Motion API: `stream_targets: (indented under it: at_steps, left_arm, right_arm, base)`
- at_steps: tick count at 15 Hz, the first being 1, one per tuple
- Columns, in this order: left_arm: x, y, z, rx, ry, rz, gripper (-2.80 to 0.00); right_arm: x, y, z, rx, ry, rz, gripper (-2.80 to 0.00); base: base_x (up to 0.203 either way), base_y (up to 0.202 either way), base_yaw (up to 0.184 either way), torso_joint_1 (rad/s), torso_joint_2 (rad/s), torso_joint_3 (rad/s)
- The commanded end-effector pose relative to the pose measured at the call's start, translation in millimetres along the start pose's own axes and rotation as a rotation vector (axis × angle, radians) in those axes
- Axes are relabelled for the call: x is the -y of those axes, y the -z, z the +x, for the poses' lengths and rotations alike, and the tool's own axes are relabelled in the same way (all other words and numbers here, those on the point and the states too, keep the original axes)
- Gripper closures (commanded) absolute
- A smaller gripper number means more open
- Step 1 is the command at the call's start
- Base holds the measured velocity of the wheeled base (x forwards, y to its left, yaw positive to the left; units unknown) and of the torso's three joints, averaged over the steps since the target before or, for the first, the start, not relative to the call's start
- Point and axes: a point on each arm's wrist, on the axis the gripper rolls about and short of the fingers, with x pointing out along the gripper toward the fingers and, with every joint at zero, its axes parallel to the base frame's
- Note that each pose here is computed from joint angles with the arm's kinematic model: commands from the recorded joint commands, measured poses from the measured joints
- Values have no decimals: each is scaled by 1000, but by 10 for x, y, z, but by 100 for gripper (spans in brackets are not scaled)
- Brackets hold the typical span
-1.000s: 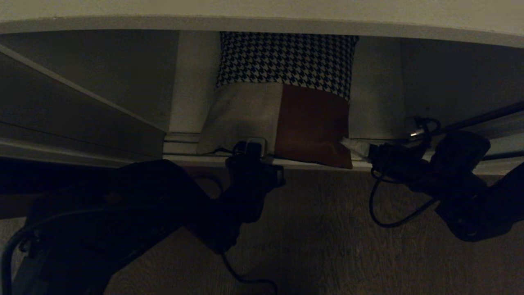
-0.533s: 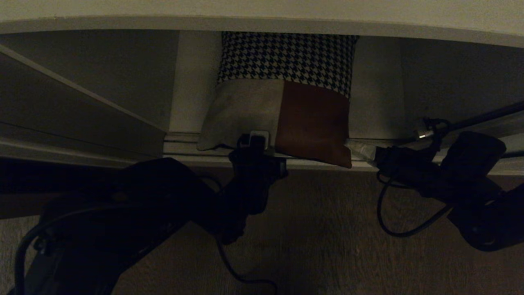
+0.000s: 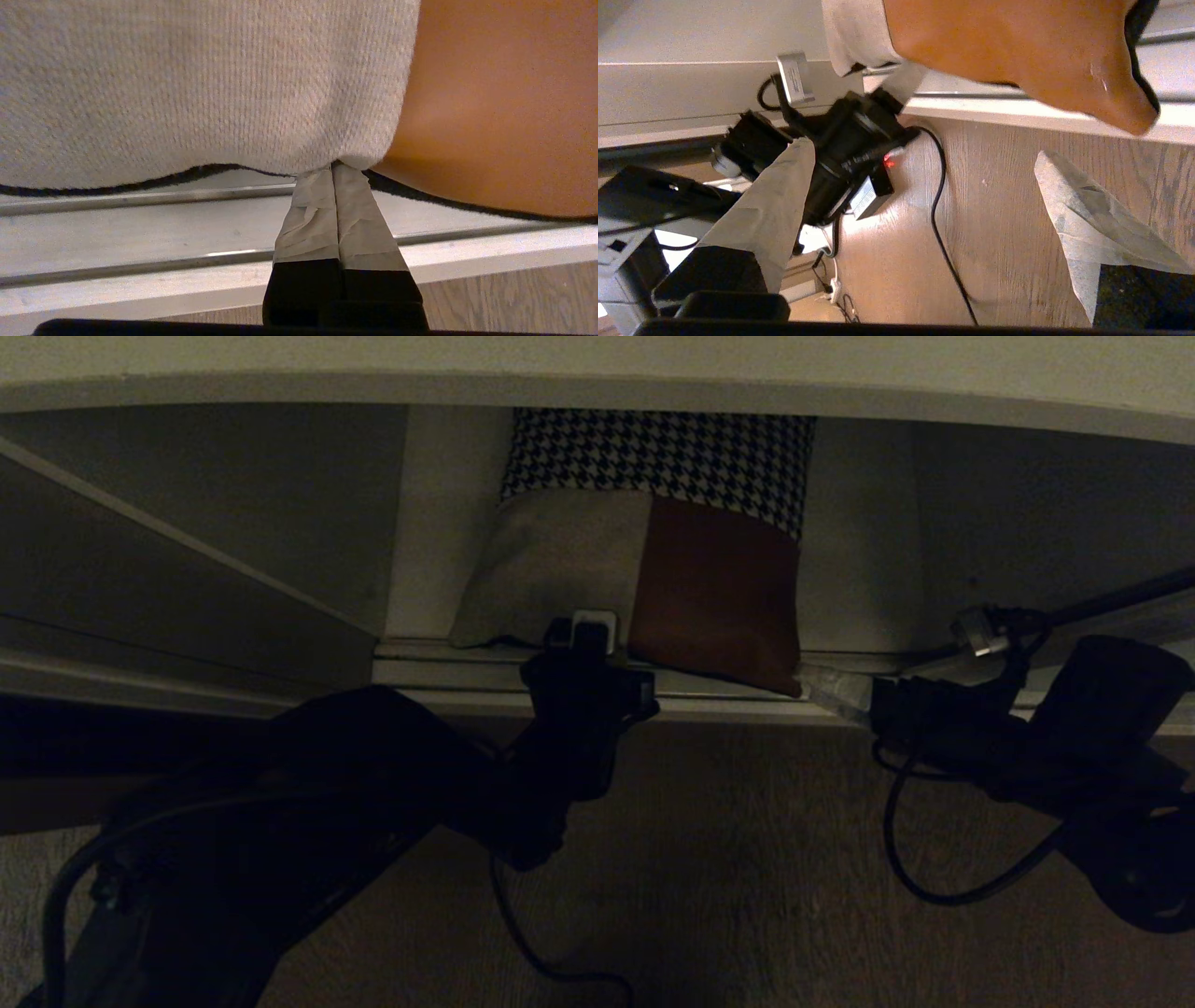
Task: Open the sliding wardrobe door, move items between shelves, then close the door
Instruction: Place the pillow on the lower shelf
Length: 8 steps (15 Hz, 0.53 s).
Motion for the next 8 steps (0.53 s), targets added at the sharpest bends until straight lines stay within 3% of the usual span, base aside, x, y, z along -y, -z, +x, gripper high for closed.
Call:
stream_targets:
  at_steps: [1, 3, 4, 8]
  left_arm:
    - [13, -144, -56, 19, -11, -11, 0]
    - [208, -230, -246, 4, 23, -17, 0]
    - [323, -288, -324, 1, 52, -22, 0]
    - [448, -454, -516, -52, 95, -3, 0]
  right_arm:
    - [-32, 24, -25, -6, -7, 2, -280]
    - [-6, 77, -37, -21, 4, 15, -280]
    - [-9, 85, -46, -25, 7, 19, 0]
    - [-45, 78, -106, -27, 17, 26, 0]
  base:
    - [0, 0, 0, 0, 0, 0]
    - [0, 0, 0, 0, 0, 0]
    - [0, 0, 0, 0, 0, 0]
    - [0, 0, 0, 0, 0, 0]
